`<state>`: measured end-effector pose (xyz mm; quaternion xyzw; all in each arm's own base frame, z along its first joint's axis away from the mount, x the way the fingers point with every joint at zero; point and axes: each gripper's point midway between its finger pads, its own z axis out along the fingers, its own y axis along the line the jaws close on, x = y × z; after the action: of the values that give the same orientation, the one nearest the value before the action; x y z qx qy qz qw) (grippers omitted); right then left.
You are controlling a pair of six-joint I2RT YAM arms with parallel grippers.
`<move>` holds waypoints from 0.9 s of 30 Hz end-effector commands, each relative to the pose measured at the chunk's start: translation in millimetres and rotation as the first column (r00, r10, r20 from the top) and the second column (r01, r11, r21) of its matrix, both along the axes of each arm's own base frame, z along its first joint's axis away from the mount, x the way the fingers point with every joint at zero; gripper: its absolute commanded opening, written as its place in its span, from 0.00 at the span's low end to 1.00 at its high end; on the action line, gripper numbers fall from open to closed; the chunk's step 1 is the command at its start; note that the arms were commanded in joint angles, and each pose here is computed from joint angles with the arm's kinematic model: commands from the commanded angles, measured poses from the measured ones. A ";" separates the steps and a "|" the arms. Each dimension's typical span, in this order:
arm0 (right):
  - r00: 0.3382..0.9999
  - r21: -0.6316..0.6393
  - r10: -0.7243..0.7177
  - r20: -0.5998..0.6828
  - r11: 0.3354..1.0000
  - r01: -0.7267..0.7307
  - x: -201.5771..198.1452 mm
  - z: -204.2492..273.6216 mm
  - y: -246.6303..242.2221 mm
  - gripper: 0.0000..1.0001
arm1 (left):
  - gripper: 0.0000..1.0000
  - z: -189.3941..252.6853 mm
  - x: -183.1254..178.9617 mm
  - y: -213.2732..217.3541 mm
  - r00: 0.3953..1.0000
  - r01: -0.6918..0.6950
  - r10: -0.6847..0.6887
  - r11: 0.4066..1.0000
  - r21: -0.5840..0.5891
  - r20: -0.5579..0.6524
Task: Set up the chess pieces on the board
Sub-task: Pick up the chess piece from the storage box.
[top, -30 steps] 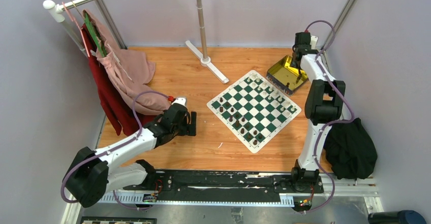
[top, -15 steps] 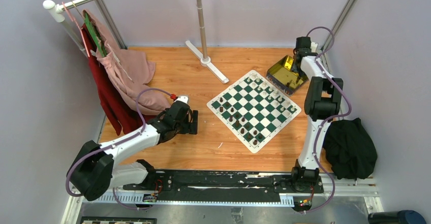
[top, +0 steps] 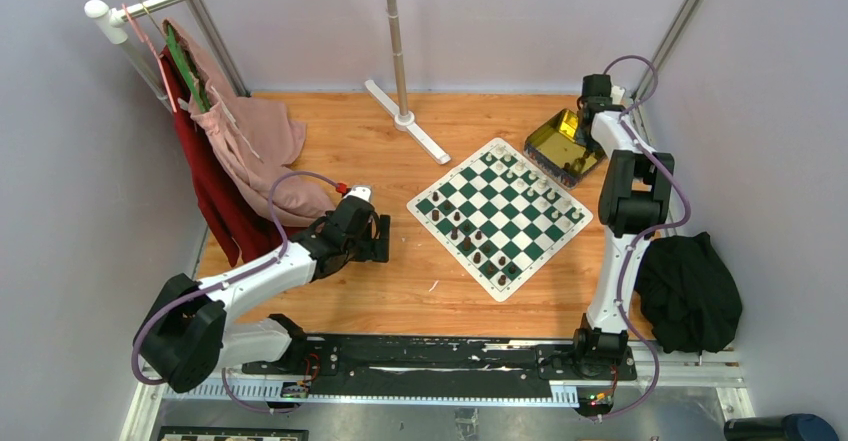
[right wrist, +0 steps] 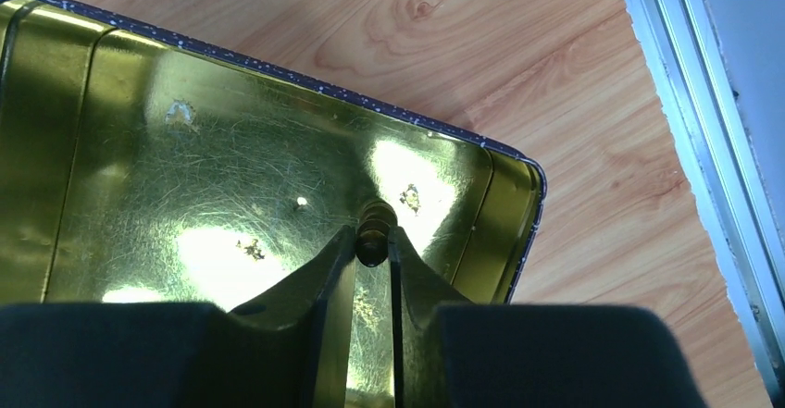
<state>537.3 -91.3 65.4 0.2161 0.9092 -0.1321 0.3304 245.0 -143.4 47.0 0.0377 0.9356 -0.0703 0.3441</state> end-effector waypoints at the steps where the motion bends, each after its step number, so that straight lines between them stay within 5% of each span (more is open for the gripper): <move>1: 1.000 0.010 -0.025 -0.010 1.000 0.025 -3.2 -3.7 -10.2 0.19 | 1.00 8.0 9.0 0.4 1.000 -0.010 0.010 1.000 0.004 0.026; 7: 1.000 0.005 -0.020 -0.013 1.000 0.020 -6.0 -2.9 -13.4 0.00 | 1.00 7.3 6.9 0.6 1.000 -0.017 0.018 1.000 -0.006 0.024; 27: 0.978 0.103 0.146 0.151 0.981 -0.163 7.2 51.9 27.9 0.00 | 1.00 17.1 -6.2 8.2 0.997 -0.060 0.063 0.996 -0.065 0.047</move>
<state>541.7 -72.6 80.9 0.1873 0.9152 -0.0628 0.3513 243.2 -143.5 65.0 0.0148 0.9250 -0.0934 0.3681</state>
